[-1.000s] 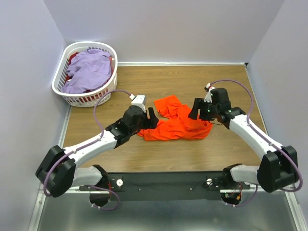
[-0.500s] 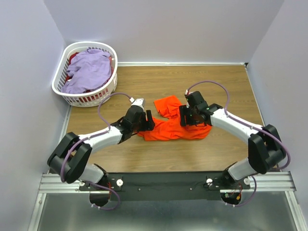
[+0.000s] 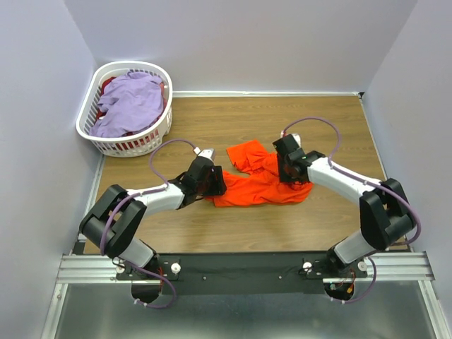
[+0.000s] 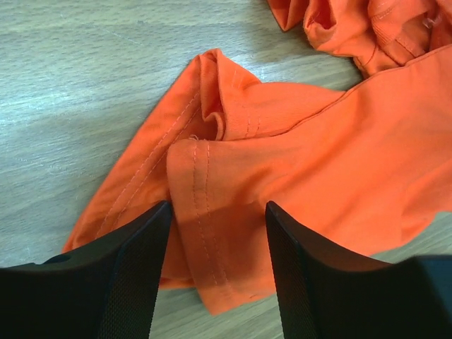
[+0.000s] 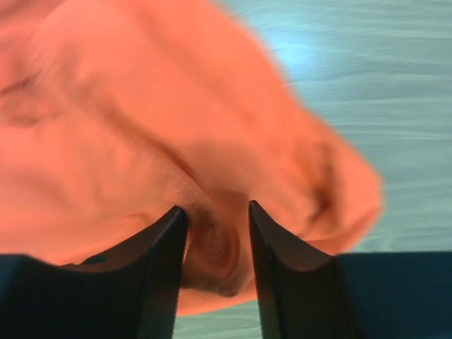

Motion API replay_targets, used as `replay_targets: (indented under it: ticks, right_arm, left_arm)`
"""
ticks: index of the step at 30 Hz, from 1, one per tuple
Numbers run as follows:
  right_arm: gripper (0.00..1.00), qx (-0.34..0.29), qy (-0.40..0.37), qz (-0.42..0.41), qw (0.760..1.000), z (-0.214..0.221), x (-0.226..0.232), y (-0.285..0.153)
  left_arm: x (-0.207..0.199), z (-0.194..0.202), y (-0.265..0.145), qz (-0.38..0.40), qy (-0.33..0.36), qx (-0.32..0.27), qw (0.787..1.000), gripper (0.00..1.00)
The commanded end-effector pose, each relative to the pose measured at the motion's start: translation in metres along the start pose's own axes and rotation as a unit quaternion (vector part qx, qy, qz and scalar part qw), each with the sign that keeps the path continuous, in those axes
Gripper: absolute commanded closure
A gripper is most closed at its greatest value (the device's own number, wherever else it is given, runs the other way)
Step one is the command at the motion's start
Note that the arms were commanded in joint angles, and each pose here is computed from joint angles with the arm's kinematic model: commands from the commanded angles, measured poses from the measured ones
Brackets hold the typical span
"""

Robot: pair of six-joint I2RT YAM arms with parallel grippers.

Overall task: Fold and stack the t-shirts
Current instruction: Flatten the tshirt out

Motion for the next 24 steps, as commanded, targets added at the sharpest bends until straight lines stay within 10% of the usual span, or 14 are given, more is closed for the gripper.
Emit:
replay_targets:
  ticks: [1, 17, 24]
  right_arm:
    - [0.55, -0.070, 0.074, 0.065, 0.993, -0.035, -0.032, -0.014]
    - [0.94, -0.069, 0.161, 0.014, 0.984, -0.053, -0.061, -0.023]
    - [0.99, -0.144, 0.231, 0.026, 0.962, -0.090, -0.085, -0.052]
  left_arm:
    - [0.000, 0.000, 0.002, 0.007, -0.003, 0.000, 1.000, 0.39]
    - [-0.006, -0.001, 0.003, 0.041, 0.002, 0.003, 0.999, 0.59]
    - [-0.008, -0.001, 0.008, 0.051, 0.001, 0.006, 0.999, 0.89]
Point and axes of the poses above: each gripper's point midway between its finger pads, its own y axis out along the fingers, its own x axis along the line the jaws close on, z = x × y, the point moved 9 cm from there along -y, back along the fingers, and after that the axes turned 12 degrees about y, right-handed, at the moved point
